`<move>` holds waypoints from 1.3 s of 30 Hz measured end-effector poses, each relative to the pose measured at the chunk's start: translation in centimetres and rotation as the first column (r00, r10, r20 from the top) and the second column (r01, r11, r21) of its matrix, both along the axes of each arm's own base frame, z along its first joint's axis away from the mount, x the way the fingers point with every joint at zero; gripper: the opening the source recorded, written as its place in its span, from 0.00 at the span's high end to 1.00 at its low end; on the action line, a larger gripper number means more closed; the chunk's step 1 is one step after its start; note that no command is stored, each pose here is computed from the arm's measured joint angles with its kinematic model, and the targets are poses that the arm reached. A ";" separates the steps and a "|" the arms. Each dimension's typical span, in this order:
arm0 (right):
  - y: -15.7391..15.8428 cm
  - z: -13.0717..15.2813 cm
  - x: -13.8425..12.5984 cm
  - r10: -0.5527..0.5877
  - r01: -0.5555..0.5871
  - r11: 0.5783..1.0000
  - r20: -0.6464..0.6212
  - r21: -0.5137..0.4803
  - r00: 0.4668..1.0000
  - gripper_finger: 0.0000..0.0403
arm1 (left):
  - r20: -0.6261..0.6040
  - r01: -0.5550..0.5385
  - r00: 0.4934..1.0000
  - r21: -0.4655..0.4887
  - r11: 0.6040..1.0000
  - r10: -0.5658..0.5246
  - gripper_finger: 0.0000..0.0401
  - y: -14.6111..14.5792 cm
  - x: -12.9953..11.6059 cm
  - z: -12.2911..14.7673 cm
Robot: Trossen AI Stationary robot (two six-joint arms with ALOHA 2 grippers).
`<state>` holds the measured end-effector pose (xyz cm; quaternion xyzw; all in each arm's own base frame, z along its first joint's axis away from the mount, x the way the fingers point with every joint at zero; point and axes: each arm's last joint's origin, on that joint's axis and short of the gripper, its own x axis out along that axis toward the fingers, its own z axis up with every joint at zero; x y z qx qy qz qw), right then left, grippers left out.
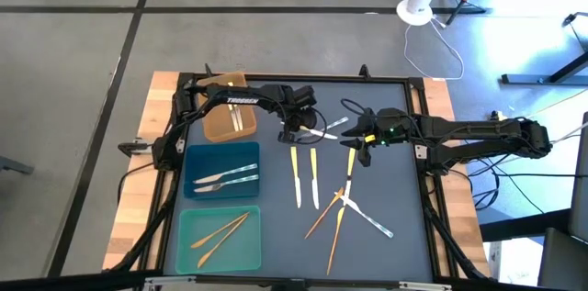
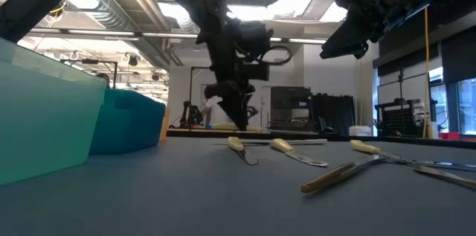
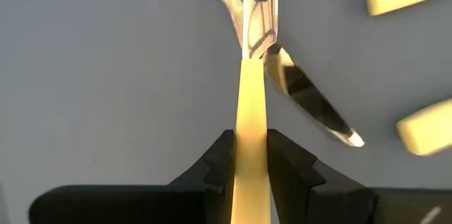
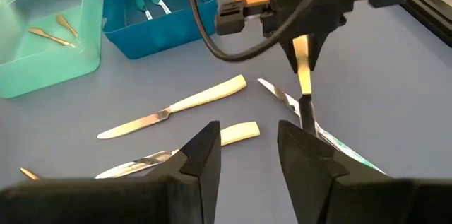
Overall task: Sort silverware by color (type)
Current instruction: Put the yellow knife into the orange bin
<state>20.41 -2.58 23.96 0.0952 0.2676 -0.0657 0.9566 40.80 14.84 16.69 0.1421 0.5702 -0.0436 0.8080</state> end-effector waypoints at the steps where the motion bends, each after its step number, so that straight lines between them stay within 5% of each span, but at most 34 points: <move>1: 0.0 0.0 0.0 0.000 0.000 1.000 0.000 0.000 1.000 0.68 | 0.006 0.002 1.000 0.002 1.000 -0.002 0.85 0.0 0.2 0.4; 16: 0.0 0.0 0.0 0.000 0.000 1.000 0.000 0.000 1.000 0.68 | 0.000 0.002 1.000 0.047 0.999 -0.002 0.86 -0.4 1.1 4.6; 31: 0.0 0.0 0.0 0.000 0.000 1.000 -0.001 0.000 1.000 0.68 | -0.244 0.048 0.969 0.073 0.996 -0.029 0.86 -1.1 -0.8 4.6; 39: 0.0 0.0 0.0 -0.001 0.001 1.000 -0.001 0.000 1.000 0.68 | -0.239 0.043 0.971 0.075 0.996 -0.023 0.86 -1.4 -2.1 7.1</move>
